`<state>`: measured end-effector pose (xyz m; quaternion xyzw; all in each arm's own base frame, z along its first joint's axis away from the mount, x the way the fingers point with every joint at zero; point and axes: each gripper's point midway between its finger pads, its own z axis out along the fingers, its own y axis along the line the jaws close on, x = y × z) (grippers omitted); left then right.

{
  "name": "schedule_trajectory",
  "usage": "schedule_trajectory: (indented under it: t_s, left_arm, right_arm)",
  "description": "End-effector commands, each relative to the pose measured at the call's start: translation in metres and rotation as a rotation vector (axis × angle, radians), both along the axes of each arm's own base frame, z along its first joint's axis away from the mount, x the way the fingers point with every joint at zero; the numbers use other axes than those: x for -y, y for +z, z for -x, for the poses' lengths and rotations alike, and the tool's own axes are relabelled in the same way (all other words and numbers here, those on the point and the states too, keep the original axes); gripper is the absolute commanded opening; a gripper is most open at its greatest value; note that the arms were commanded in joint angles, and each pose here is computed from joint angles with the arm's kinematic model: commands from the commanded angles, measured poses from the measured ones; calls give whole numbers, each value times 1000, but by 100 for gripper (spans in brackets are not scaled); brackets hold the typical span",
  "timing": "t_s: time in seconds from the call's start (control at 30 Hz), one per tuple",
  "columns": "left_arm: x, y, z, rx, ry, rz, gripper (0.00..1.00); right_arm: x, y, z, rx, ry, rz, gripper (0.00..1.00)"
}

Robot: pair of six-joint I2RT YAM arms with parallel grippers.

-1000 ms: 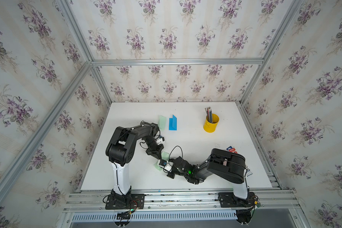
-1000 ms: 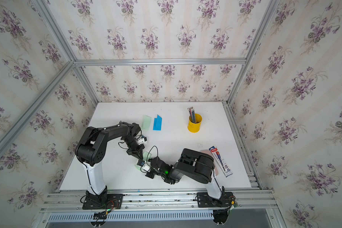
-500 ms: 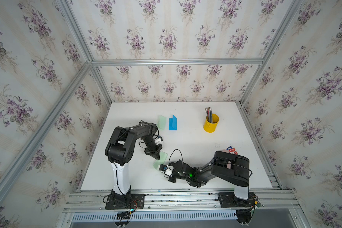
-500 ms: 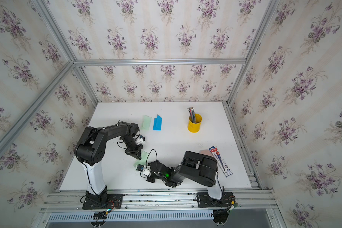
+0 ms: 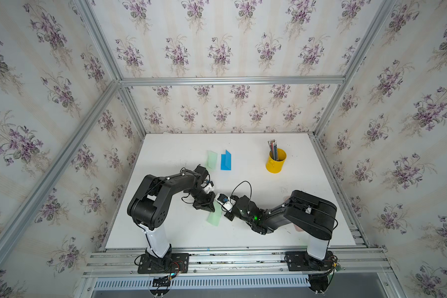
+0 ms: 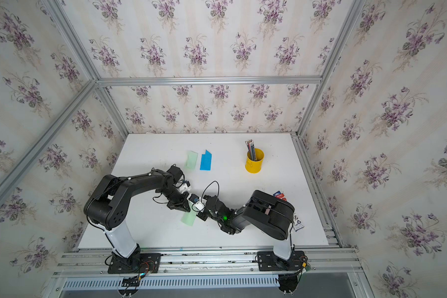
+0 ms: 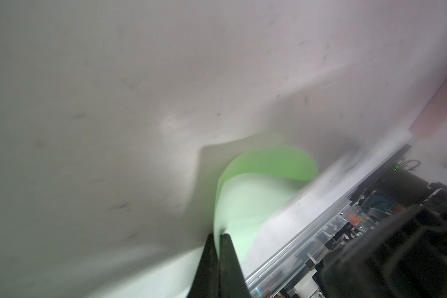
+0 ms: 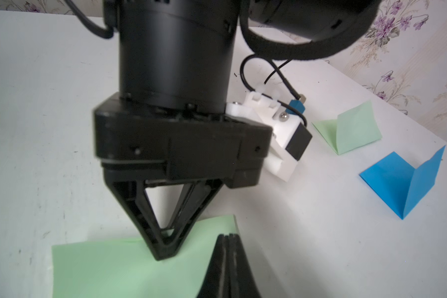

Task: Fold the square paper along the opposite sides
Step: Smooth out the paper at the center of the board.

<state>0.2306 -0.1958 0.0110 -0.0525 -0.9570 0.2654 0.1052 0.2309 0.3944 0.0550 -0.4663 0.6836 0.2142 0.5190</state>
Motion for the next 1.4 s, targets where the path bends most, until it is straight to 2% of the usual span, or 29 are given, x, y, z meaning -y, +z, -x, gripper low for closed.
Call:
schedule_trajectory:
  t_s: [0.0, 0.17, 0.4, 0.9, 1.13, 1.37]
  left_arm:
    - [-5, -16, -19, 75, 34, -62, 0]
    - [-7, -22, -17, 69, 21, -75, 0]
    - [-14, -23, -16, 68, 12, -97, 0]
    - [-34, -19, -15, 75, 34, -130, 0]
    - [-30, -10, -19, 68, -12, -111, 0]
    - [-29, 5, -11, 43, -192, -124, 0]
  right_arm:
    - [-8, -2, 1, -30, 3, -29, 0]
    - [-3, -27, 4, -62, -23, 18, 0]
    - [21, -59, -6, -72, -143, 83, 0]
    - [49, -70, -27, -116, -256, 117, 0]
    - [50, -60, -28, -113, -233, 106, 0]
    - [39, -2, -13, -49, -99, -7, 0]
